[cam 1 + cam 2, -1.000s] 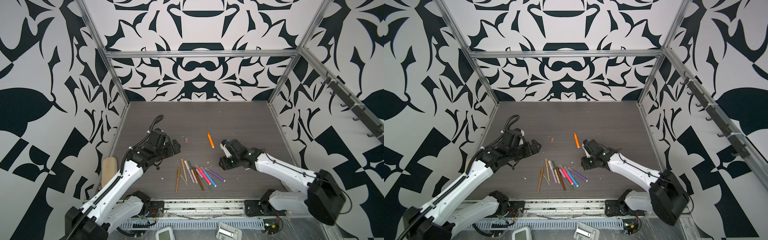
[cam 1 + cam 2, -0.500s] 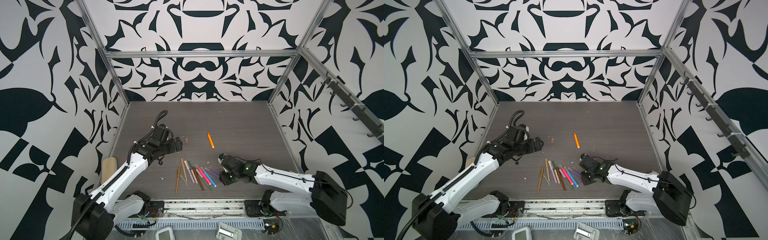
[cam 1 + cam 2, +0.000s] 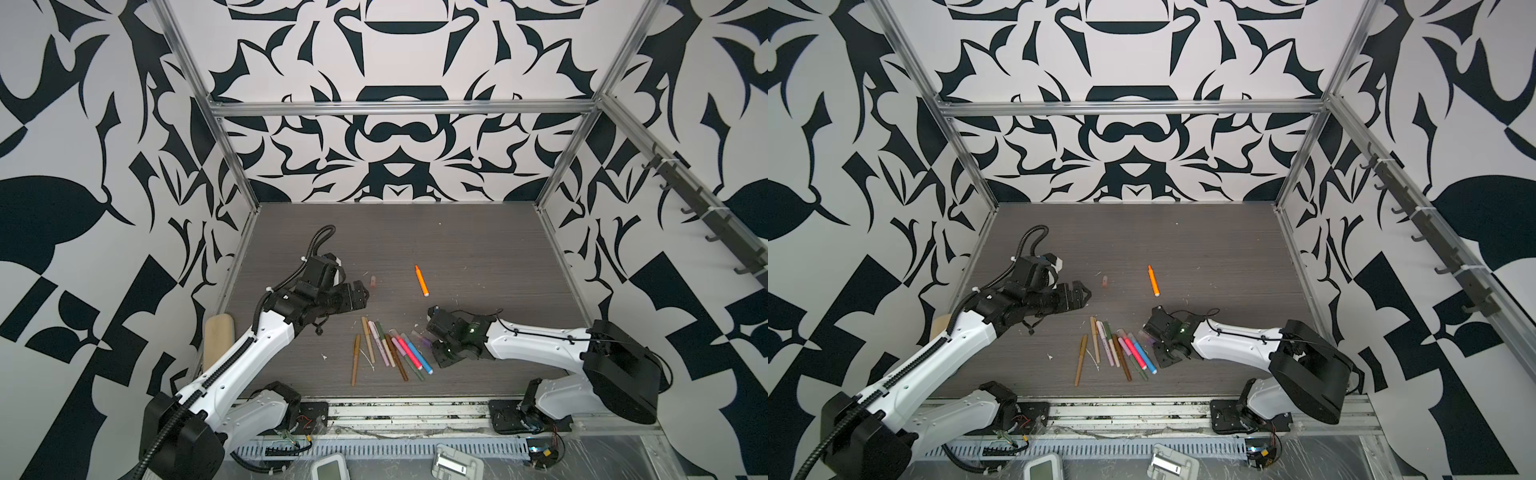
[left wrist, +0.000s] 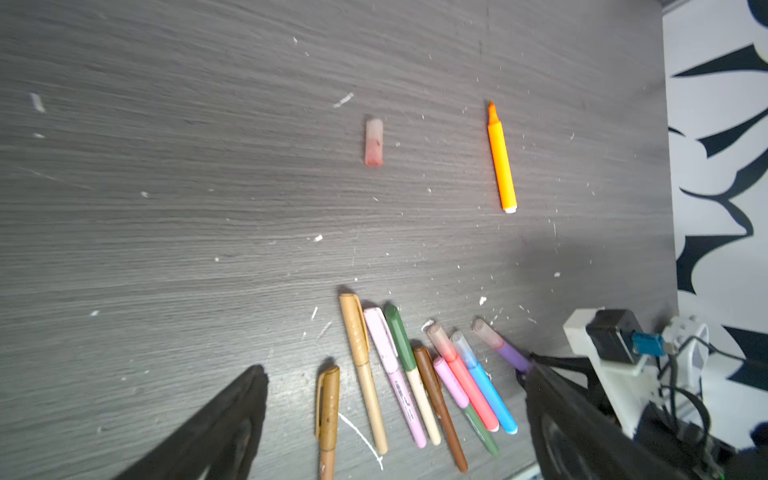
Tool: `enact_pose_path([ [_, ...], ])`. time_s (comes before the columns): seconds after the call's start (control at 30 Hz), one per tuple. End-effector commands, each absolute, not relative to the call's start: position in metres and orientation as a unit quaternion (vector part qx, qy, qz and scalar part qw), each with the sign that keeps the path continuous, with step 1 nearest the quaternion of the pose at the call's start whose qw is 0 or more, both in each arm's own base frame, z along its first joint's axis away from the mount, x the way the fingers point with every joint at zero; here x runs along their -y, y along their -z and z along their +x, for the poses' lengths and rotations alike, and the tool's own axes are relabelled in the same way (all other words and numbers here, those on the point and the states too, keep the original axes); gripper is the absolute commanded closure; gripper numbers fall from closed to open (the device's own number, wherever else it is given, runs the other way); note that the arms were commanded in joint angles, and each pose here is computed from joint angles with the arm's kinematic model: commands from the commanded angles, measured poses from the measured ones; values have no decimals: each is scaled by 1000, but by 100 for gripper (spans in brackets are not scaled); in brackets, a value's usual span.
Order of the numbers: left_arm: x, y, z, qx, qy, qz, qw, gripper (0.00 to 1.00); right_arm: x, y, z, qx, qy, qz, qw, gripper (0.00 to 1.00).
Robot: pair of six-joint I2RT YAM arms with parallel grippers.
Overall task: Open the pen caps
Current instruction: 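Grasp the purple marker with the right gripper and lift it, then grip the purple marker's cap with the left gripper near the right gripper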
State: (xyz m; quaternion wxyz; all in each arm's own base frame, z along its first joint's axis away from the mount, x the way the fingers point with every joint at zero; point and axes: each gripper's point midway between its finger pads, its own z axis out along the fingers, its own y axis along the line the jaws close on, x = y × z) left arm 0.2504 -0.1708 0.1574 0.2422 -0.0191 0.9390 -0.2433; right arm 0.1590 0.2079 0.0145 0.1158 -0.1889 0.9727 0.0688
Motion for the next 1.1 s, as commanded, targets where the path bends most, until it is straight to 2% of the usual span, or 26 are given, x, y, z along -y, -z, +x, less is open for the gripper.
enact_pose_path([
  [0.0, 182, -171, 253, -931, 270, 0, 244, 1, -202, -17, 163, -974, -48, -184, 122, 69],
  [0.17, 192, -175, 257, -923, 298, -6, 244, 1, -201, -14, 161, -976, -50, -175, 121, 77],
  [0.3, 208, -161, 257, -917, 337, -24, 212, 1, -209, -17, 161, -975, -70, -172, 118, 86],
  [0.5, 247, -150, 248, -900, 397, -28, 177, 3, -227, -60, 170, -963, -114, -190, 150, 91],
  [0.63, 266, -145, 246, -894, 418, -30, 162, 9, -254, -86, 168, -952, -180, -198, 150, 100],
  [0.83, 281, -136, 248, -892, 426, -49, 140, 24, -284, -114, 172, -936, -254, -183, 161, 100],
  [1.07, 283, -133, 251, -894, 423, -63, 131, 29, -294, -136, 174, -923, -286, -186, 177, 100],
])
